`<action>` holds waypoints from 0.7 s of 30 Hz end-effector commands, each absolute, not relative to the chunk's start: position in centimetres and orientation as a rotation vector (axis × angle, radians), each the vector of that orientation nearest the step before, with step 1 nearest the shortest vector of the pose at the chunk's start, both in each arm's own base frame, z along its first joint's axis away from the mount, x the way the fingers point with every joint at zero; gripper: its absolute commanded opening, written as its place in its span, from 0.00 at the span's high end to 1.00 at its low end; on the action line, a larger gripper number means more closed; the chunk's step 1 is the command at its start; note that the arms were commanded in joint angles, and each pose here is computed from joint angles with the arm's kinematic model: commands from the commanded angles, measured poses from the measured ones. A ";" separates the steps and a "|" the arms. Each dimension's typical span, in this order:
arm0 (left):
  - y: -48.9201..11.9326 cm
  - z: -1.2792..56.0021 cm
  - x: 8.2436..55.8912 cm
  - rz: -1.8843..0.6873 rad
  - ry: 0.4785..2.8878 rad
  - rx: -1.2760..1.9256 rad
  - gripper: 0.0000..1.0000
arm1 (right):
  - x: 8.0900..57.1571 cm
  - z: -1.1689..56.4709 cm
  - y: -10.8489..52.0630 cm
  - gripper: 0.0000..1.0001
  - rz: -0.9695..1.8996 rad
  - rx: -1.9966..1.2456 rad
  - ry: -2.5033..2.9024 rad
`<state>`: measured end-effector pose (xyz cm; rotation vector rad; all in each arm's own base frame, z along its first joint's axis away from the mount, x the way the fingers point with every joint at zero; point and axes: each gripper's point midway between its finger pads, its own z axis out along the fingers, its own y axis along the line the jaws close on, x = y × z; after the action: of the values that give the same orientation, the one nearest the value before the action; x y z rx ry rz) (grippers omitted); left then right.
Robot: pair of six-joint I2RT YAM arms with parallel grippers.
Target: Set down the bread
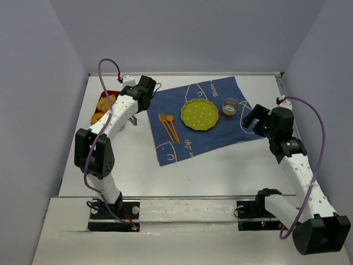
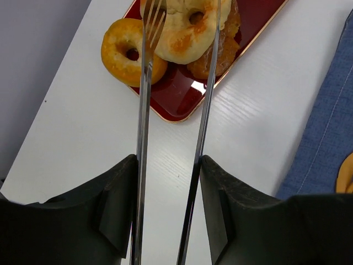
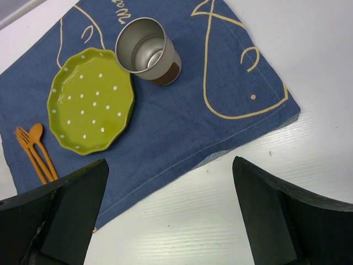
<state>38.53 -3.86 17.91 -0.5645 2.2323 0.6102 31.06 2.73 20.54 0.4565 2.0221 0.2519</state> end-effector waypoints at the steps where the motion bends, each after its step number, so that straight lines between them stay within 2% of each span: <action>1: -3.3 19.5 39.4 0.675 2.194 -0.534 0.44 | 31.7 23.2 2.8 0.00 0.264 0.421 1.952; 13: -4.5 19.0 40.6 0.600 2.217 -0.456 0.41 | 31.8 22.7 2.9 0.00 0.269 0.417 1.967; 21: -4.2 17.4 41.2 0.689 2.250 -0.429 0.41 | 31.7 22.9 2.9 0.00 0.269 0.417 1.961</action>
<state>40.27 -4.55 16.26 -0.4356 2.2870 0.6473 31.07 2.81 20.49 0.4498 2.0256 0.2546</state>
